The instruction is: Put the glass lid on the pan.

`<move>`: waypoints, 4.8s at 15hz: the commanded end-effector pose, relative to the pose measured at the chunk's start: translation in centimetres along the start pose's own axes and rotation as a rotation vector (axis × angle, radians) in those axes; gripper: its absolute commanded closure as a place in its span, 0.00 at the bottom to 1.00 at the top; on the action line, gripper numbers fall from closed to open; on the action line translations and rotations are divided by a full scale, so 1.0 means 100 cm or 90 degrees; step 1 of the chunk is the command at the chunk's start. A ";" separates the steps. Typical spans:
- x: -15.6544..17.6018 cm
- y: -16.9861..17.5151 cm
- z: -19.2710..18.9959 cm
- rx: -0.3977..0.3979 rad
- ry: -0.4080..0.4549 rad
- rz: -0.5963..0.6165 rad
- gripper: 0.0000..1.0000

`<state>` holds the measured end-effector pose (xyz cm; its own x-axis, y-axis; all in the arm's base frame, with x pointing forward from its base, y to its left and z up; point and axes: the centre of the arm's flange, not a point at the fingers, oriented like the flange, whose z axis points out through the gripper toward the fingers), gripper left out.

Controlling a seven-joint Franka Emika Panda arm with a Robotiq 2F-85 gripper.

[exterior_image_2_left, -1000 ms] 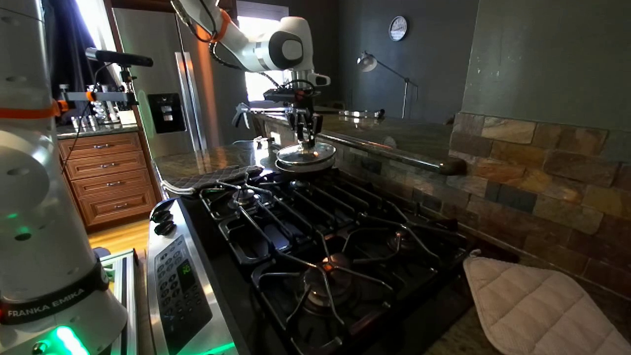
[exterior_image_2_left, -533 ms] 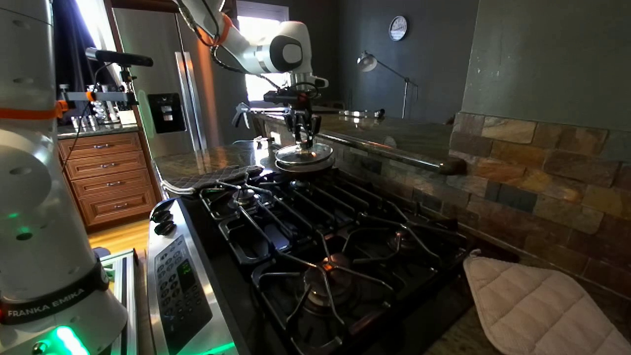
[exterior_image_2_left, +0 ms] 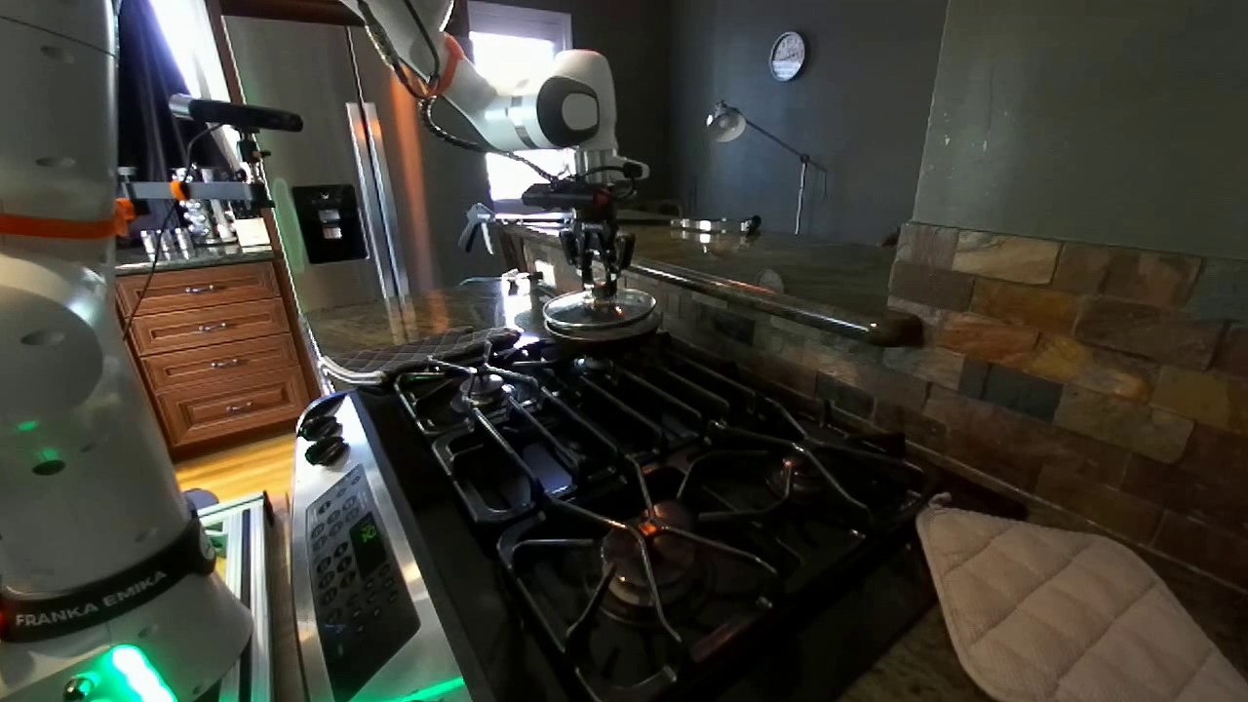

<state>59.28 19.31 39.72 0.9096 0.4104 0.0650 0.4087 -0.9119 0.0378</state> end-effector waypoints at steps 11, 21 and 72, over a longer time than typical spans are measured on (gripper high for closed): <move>0.014 -0.004 0.003 0.005 -0.008 -0.023 0.77; 0.018 -0.002 0.011 0.009 -0.015 -0.031 0.77; 0.016 0.004 0.024 0.013 -0.101 -0.063 0.51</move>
<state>60.71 19.41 37.76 0.8764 0.4765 -0.0691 0.4785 -0.8780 0.0143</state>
